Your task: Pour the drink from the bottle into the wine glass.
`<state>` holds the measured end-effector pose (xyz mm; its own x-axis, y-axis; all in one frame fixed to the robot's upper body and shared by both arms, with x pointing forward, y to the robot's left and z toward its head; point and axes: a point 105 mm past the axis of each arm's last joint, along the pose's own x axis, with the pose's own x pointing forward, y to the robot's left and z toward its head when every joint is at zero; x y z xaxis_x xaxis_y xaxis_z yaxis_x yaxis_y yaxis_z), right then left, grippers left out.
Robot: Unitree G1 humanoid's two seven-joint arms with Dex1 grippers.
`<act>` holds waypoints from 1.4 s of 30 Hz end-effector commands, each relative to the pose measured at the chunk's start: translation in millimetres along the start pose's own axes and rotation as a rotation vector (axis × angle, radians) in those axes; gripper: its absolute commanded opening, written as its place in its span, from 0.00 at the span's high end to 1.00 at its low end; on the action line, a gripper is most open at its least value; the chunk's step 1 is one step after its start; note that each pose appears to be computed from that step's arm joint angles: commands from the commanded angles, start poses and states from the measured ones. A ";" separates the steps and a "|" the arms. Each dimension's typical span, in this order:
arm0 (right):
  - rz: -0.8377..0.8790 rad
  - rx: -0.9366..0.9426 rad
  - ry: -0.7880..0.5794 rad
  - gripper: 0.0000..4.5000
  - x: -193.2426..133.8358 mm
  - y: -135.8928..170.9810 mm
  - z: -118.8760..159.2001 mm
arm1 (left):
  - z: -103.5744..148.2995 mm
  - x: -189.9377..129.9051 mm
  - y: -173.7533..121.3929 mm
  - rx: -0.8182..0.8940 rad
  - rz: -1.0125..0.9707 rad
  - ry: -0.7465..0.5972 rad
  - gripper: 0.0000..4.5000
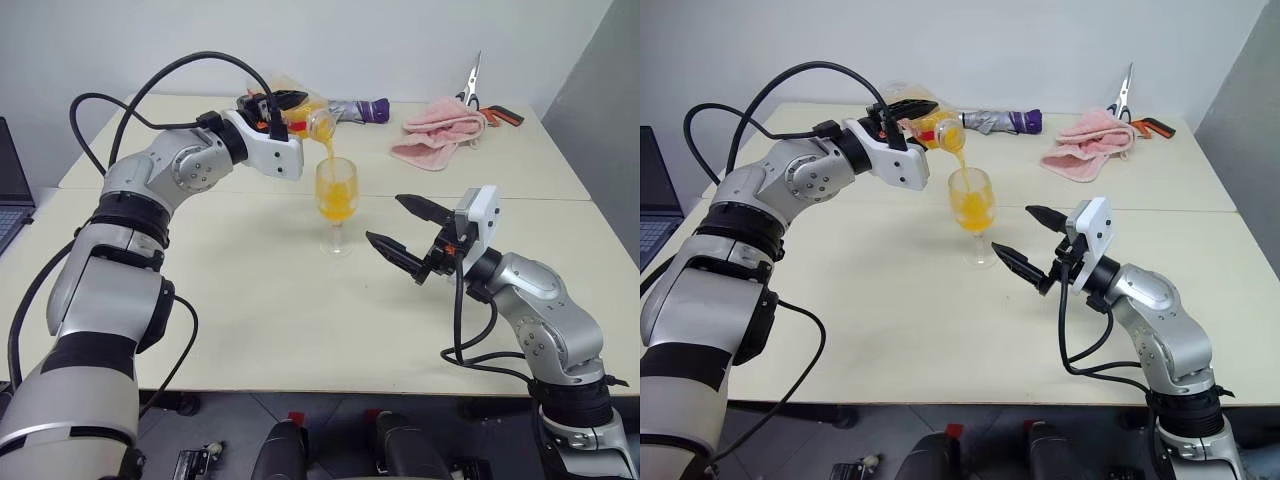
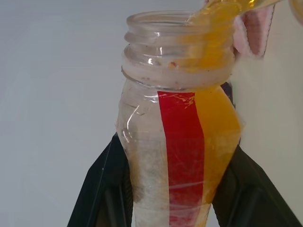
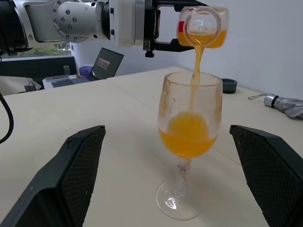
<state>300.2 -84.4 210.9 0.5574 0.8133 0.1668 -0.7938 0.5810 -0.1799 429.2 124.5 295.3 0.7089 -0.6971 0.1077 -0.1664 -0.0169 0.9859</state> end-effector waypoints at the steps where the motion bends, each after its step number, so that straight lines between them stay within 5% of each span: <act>1: -0.007 -0.034 -0.060 0.00 -2.0 -0.5 15.0 | 0.9 0.6 32.5 0.047 0.085 -0.010 0.62; 42: 0.020 -0.025 -0.047 0.00 0.3 5.5 10.9 | -2.1 -1.0 31.5 0.094 0.075 -0.004 0.62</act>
<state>299.3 -81.8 209.2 0.5502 0.8190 0.1627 -0.8004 0.5728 -0.1767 429.8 126.4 300.1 0.7085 -0.6963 0.1146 -0.2076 -0.0504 0.9769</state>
